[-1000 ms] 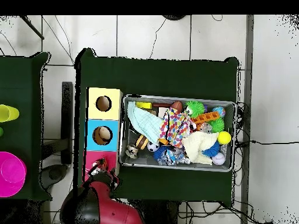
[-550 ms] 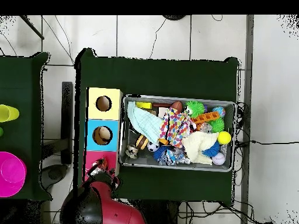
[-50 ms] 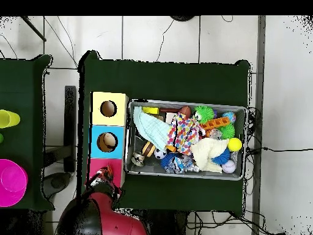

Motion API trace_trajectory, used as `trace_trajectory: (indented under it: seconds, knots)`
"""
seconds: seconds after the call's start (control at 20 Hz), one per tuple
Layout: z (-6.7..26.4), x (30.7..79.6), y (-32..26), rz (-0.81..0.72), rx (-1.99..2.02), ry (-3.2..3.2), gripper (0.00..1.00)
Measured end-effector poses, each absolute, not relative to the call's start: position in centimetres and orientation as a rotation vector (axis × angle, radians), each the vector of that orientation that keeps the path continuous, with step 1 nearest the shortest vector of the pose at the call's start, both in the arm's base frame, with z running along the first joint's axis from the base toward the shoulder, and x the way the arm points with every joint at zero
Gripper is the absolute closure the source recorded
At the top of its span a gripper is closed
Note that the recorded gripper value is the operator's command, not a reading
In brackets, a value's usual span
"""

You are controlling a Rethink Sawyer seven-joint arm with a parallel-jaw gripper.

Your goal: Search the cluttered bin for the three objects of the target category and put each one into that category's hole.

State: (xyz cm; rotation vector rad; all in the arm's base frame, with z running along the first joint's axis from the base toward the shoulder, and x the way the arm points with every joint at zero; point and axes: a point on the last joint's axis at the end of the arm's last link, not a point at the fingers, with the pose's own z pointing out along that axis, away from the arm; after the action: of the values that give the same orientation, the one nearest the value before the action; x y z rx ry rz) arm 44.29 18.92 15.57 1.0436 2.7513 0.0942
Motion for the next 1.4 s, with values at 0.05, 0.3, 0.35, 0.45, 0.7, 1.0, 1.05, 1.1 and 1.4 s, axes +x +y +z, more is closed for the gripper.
trace_trajectory:
  seconds: [0.05,0.3,0.35,0.45,0.7,1.0,1.05,1.1,1.4]
  knots:
    - [15.6,44.2,19.0,0.094,1.039,2.753,1.0]
    - [15.5,44.0,19.2,0.092,1.022,2.76,1.0]
    - [15.5,44.0,19.2,0.092,1.023,2.76,1.0]
    - [15.5,44.1,19.1,0.091,1.028,2.758,1.0]
    - [14.8,44.2,18.2,0.077,1.056,2.763,1.0]
    - [12.8,44.2,17.1,0.046,1.093,2.767,1.0]
    - [12.5,44.2,17.0,0.039,1.095,2.768,1.0]
    - [12.3,44.1,16.9,0.035,1.096,2.769,1.0]
    - [11.6,43.1,18.6,0.026,1.042,2.8,1.0]
